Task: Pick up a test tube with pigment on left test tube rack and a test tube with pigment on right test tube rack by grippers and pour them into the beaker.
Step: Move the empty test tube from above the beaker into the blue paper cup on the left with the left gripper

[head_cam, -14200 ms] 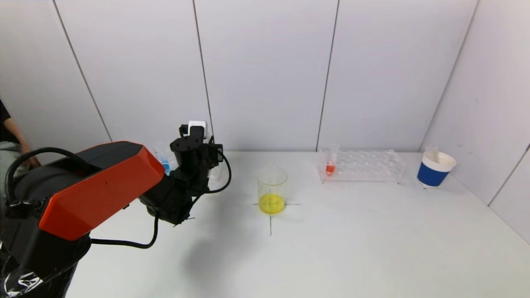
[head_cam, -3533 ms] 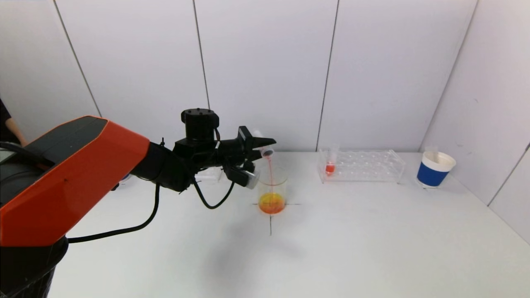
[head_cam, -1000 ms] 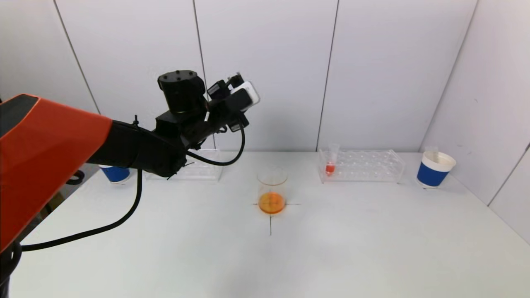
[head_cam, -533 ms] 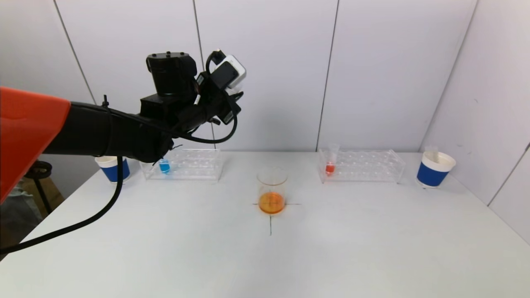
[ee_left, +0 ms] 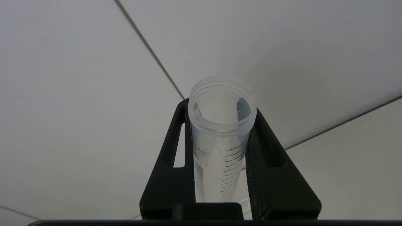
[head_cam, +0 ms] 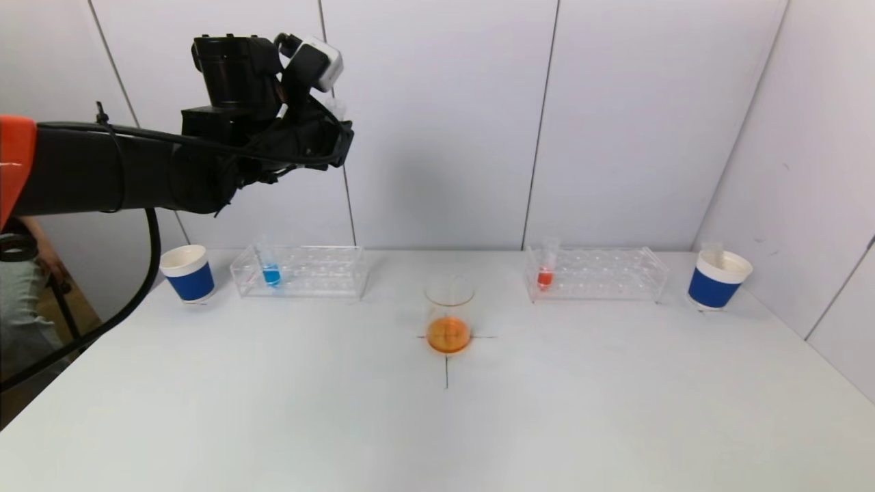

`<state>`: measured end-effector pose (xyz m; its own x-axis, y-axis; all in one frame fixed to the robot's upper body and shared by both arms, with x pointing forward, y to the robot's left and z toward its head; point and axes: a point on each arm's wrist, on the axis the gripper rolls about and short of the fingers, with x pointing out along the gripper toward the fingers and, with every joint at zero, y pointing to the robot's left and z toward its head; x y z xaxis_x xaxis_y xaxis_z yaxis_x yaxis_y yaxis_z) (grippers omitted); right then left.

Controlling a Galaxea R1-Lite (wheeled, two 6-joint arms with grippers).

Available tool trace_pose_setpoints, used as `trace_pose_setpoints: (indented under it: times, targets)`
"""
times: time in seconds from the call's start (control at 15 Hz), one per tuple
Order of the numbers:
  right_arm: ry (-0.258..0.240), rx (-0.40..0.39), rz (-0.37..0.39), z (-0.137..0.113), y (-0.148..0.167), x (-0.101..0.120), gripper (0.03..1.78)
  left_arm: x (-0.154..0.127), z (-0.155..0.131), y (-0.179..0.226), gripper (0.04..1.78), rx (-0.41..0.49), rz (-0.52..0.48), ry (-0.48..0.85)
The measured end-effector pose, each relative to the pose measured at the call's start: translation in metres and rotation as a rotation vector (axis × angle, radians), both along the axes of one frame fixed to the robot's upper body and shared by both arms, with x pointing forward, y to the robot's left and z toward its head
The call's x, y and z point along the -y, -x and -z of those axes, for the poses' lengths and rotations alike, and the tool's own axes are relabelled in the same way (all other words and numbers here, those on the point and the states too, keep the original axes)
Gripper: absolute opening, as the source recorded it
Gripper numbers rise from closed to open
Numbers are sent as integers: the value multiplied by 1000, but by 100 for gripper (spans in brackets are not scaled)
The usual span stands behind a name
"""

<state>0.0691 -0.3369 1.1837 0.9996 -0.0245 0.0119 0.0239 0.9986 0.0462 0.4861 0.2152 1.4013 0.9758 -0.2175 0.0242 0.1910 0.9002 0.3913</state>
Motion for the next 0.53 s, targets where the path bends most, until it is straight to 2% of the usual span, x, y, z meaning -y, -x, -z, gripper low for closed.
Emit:
trace_pose_setpoints:
  times: [0.4, 0.53]
  targets:
    - [0, 0, 0, 0, 0, 0, 177, -58, -12, 0, 47, -81, -170, 182]
    - [0, 0, 0, 0, 0, 0, 177, -76, -15, 1, 47, -76, -230, 236]
